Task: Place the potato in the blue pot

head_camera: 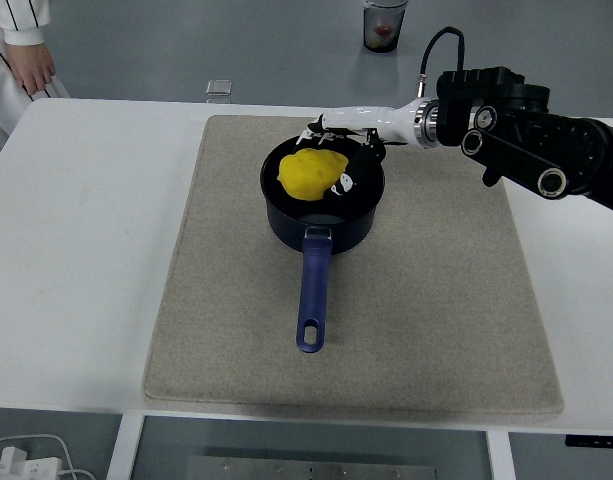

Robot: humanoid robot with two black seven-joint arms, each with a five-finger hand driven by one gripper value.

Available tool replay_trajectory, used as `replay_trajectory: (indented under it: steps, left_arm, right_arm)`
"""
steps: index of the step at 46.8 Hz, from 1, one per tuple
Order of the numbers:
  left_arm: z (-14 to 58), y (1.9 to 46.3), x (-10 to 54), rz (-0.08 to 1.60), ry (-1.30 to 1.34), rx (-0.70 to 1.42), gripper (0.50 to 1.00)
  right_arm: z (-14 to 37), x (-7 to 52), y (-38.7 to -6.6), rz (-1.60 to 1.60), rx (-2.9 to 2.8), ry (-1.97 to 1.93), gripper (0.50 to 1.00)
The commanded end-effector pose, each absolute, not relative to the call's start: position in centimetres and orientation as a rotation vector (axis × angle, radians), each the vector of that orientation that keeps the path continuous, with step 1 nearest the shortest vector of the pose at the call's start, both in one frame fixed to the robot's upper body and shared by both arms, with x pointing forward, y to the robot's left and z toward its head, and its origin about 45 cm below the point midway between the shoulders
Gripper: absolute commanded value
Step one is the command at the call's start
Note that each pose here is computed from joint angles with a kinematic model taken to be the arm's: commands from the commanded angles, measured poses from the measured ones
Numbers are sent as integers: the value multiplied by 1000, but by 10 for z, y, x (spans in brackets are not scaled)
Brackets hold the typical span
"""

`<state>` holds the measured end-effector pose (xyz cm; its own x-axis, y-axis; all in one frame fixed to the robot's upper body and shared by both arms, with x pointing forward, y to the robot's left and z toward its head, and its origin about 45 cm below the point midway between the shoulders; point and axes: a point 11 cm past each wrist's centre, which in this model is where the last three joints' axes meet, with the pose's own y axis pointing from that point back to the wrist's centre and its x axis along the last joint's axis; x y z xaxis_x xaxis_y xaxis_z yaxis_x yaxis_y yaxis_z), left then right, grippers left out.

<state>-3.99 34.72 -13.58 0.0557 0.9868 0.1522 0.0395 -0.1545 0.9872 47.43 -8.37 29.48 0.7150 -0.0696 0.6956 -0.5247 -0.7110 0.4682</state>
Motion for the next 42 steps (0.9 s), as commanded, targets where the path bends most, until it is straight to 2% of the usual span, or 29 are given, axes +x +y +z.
replay_trajectory:
  steps: [1, 22, 42]
  left_arm:
    - [-136, 347, -40, 1261, 1125, 1380, 996]
    - [-136, 347, -40, 1261, 1125, 1380, 996]
    - [-136, 347, -40, 1261, 1125, 1380, 996]
  right_arm:
    - [295, 474, -84, 868, 2248, -449, 889]
    - [307, 478, -90, 817, 2298, -490, 887]
    - [323, 493, -141, 431, 2533, -852, 887]
